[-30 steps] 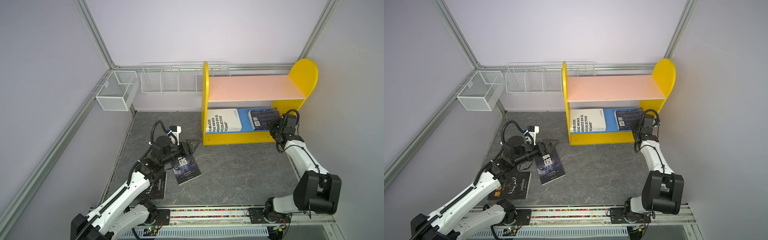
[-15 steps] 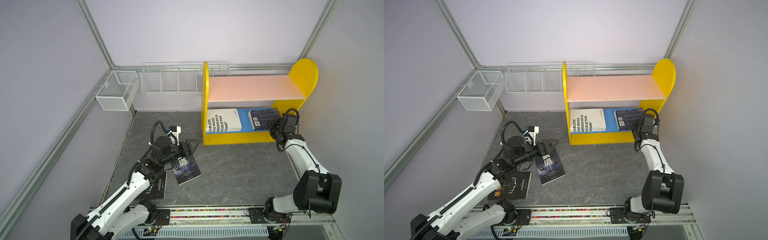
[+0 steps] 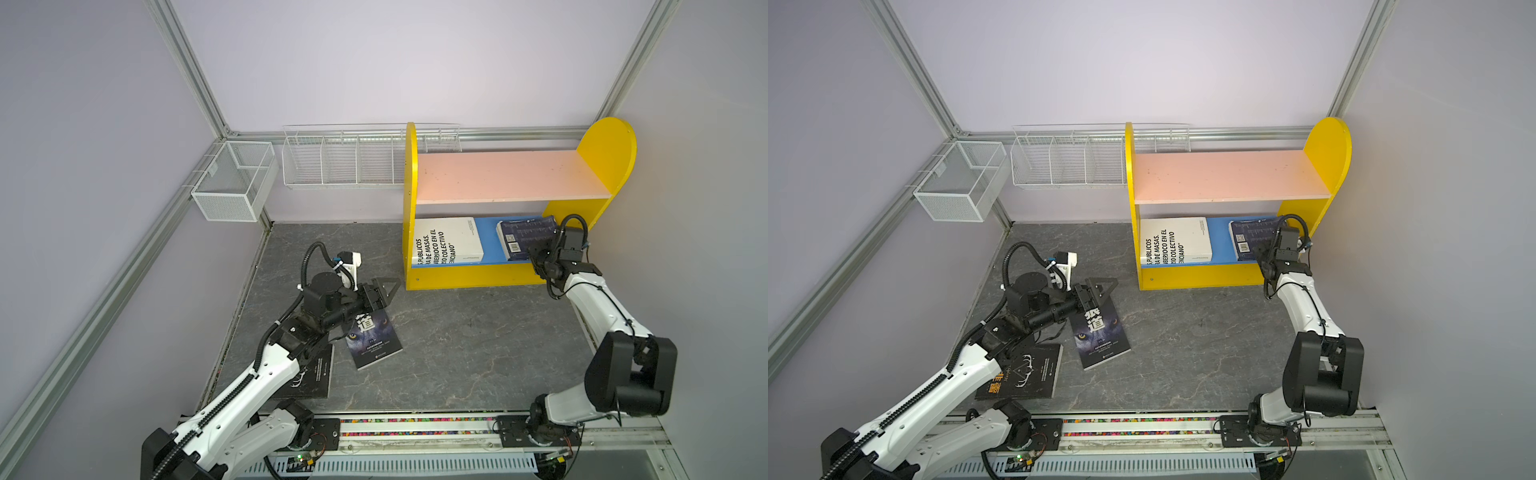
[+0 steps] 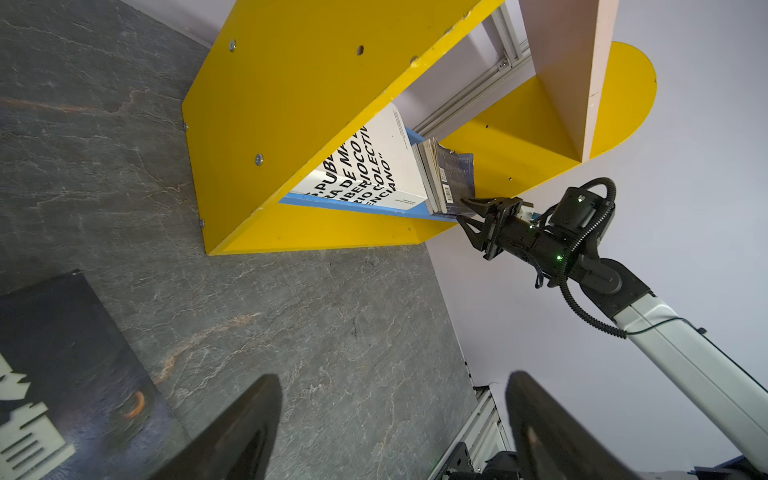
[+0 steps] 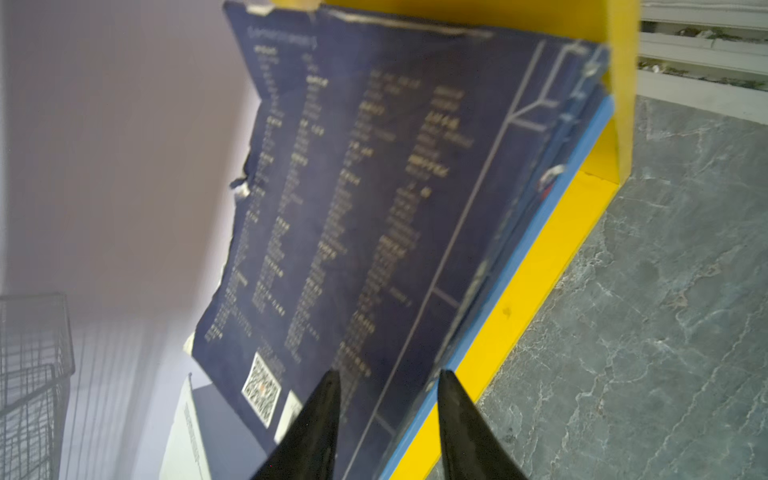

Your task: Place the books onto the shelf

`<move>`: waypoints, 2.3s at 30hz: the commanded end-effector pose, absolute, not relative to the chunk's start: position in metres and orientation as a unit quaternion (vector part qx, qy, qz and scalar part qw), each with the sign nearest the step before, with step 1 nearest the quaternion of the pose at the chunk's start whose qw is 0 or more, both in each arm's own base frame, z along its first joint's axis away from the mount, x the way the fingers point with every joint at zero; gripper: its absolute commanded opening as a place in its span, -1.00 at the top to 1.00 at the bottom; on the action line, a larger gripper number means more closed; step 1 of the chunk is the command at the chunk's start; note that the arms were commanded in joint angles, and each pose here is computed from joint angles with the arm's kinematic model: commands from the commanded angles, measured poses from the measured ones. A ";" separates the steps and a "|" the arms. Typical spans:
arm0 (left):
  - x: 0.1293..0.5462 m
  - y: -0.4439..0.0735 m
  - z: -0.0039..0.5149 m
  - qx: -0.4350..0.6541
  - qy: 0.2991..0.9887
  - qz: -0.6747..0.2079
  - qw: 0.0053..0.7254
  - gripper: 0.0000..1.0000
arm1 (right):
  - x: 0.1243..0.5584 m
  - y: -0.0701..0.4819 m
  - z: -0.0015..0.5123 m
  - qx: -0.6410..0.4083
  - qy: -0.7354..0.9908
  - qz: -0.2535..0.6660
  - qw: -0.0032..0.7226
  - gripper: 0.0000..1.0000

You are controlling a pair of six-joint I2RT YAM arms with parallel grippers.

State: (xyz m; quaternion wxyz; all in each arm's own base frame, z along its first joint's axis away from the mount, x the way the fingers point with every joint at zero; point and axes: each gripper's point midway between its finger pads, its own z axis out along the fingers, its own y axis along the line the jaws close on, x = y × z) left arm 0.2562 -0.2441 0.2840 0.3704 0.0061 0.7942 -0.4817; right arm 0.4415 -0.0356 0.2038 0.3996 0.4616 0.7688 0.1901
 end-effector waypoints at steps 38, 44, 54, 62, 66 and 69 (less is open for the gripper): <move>0.253 -0.232 0.284 -0.006 0.793 -0.471 0.387 -0.75 | 0.450 0.059 0.198 0.213 0.911 0.130 0.328 -0.04; 0.252 -0.229 0.284 -0.009 0.793 -0.467 0.390 -0.75 | 0.457 0.058 0.202 0.205 0.912 0.125 0.334 -0.04; 0.251 -0.227 0.284 -0.011 0.794 -0.466 0.391 -0.75 | 0.462 0.049 0.197 0.199 0.918 0.104 0.328 -0.04; 0.251 -0.226 0.284 -0.011 0.794 -0.466 0.392 -0.76 | 0.468 0.065 0.210 0.162 0.913 0.142 0.347 -0.04; 0.250 -0.227 0.284 -0.010 0.793 -0.467 0.390 -0.76 | 0.469 0.064 0.216 0.151 0.913 0.138 0.352 -0.05; 0.249 -0.225 0.283 -0.012 0.794 -0.464 0.391 -0.76 | 0.466 0.069 0.225 0.139 0.911 0.151 0.357 -0.05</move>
